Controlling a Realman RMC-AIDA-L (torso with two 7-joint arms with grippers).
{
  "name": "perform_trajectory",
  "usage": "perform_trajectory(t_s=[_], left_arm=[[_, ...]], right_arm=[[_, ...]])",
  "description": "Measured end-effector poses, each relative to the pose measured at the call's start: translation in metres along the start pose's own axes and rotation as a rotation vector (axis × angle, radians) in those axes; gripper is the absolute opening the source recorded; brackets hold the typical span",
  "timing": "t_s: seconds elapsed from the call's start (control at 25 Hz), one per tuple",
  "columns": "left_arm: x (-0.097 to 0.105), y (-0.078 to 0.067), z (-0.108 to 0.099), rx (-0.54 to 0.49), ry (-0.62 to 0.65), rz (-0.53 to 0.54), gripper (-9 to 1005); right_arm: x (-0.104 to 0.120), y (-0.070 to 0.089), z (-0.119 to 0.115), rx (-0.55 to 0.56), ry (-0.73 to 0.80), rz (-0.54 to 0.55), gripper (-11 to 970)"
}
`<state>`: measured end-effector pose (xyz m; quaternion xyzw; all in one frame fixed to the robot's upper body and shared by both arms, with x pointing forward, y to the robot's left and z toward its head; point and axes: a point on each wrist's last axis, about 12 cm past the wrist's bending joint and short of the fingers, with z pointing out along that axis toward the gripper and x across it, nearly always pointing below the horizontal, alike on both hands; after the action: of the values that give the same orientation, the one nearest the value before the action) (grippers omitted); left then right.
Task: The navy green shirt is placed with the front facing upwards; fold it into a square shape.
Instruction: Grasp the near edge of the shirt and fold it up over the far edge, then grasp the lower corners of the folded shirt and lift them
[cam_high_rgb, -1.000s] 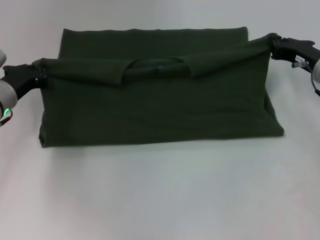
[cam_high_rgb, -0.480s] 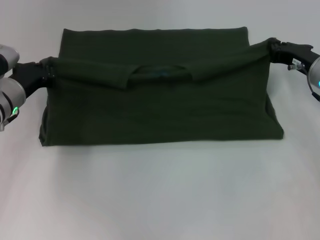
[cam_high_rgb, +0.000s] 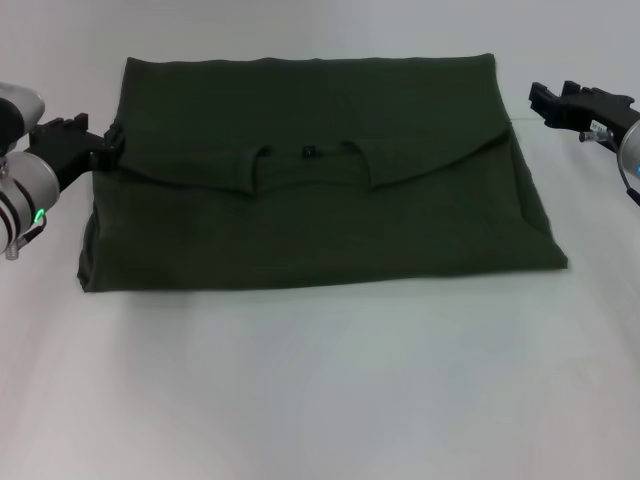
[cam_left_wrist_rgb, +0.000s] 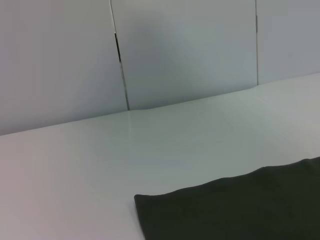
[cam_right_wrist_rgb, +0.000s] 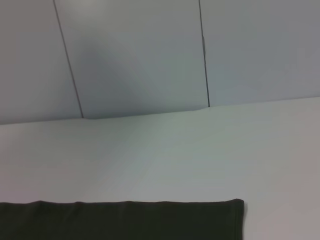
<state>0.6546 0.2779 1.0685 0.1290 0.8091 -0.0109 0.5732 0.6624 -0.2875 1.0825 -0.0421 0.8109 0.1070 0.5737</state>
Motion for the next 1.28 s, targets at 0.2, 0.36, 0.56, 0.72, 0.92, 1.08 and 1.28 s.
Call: perform_trajectory(t_s=[0.2, 0.36, 0.56, 0.72, 0.92, 1.08, 1.28], left_arm=[[-0.003, 0.006, -0.001, -0.034, -0.026, -0.056, 465], [-0.006, 0.011, -0.001, -0.057, -0.041, -0.090, 601], [-0.008, 0.014, 0.000, -0.024, -0.028, -0.156, 766], [-0.008, 0.025, -0.008, 0.091, 0.004, -0.243, 801], [-0.003, 0.039, -0.042, 0.283, 0.016, -0.290, 801], [0.010, 0.053, -0.076, 0.374, 0.046, -0.298, 800], [0.024, 0.062, -0.099, 0.418, 0.140, -0.257, 798]], right_arm=[[0.000, -0.001, 0.000, 0.001, 0.001, 0.005, 513], [0.001, 0.000, -0.001, -0.009, 0.003, 0.006, 612], [0.004, 0.007, -0.003, -0.085, 0.025, -0.032, 710], [0.005, 0.008, -0.014, -0.175, -0.010, -0.030, 711], [0.010, 0.001, -0.038, -0.288, -0.047, -0.011, 710], [0.014, -0.009, -0.056, -0.332, -0.054, 0.005, 710], [0.019, -0.014, -0.070, -0.362, -0.062, 0.022, 711]])
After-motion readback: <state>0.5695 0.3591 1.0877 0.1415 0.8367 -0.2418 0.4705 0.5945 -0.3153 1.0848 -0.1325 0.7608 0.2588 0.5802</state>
